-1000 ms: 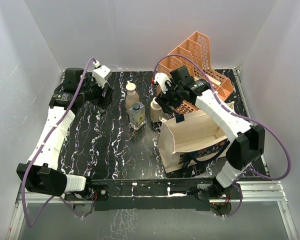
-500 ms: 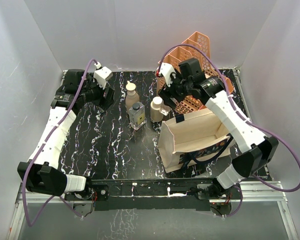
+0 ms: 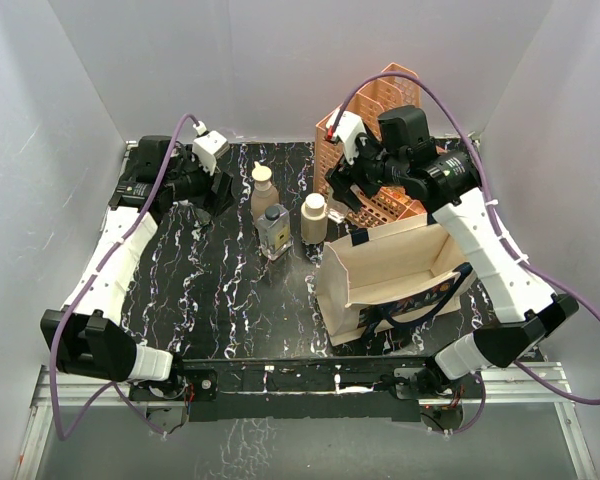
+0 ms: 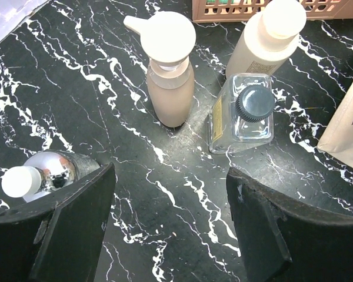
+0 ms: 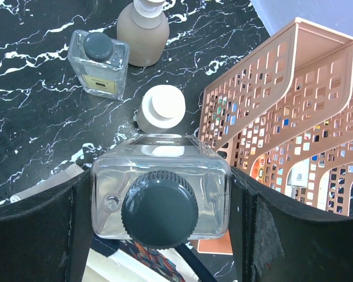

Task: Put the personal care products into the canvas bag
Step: Pick up the care product from the center of the board.

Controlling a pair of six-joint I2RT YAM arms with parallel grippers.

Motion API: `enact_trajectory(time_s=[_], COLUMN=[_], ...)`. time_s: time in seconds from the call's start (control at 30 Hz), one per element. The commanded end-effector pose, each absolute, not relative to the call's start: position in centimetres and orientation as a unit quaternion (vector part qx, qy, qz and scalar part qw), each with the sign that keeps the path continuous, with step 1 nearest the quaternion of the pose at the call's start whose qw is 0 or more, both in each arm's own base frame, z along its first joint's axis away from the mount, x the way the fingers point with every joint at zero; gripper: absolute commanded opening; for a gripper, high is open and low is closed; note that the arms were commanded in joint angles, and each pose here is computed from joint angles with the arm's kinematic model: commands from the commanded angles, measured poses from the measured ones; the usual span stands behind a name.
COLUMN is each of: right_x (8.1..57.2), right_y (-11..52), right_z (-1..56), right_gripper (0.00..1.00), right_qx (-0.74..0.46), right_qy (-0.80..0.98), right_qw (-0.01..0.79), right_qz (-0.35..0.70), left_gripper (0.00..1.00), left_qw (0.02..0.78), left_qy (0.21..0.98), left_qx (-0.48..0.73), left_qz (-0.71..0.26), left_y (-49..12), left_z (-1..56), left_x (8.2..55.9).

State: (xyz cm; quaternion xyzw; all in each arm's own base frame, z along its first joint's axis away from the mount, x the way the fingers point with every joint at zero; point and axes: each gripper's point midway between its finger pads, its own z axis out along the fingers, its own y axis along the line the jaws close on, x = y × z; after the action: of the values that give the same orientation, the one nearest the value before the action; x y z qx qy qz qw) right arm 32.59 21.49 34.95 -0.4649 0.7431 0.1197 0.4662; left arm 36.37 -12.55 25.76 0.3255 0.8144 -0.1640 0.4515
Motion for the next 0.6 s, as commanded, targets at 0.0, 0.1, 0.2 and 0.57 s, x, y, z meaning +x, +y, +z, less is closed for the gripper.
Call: enact_trajectory(time_s=[0.0, 0.1, 0.2, 0.57], right_x=[32.3, 32.7, 33.1, 30.8], right_y=[21.4, 21.7, 22.3, 27.7], right_z=[43.8, 43.2, 42.4, 39.7], right_gripper=[0.08, 0.08, 0.08, 0.08], right_qx=[-0.442, -0.444, -0.448, -0.503], right_qy=[0.667, 0.67, 0.673, 0.652], right_qw=[0.588, 0.583, 0.574, 0.523], right_qz=[0.118, 0.12, 0.129, 0.219], left_gripper=[0.74, 0.74, 0.74, 0.75], left_qw=[0.462, 0.462, 0.461, 0.46], left_qy=[0.801, 0.8, 0.8, 0.806], left_qx=[0.333, 0.333, 0.332, 0.32], left_qz=[-0.186, -0.189, -0.195, -0.191], left_y=[-13.3, -13.4, -13.6, -13.3], left_z=[26.6, 26.5, 26.3, 25.5], left_x=[36.1, 36.1, 36.0, 36.1])
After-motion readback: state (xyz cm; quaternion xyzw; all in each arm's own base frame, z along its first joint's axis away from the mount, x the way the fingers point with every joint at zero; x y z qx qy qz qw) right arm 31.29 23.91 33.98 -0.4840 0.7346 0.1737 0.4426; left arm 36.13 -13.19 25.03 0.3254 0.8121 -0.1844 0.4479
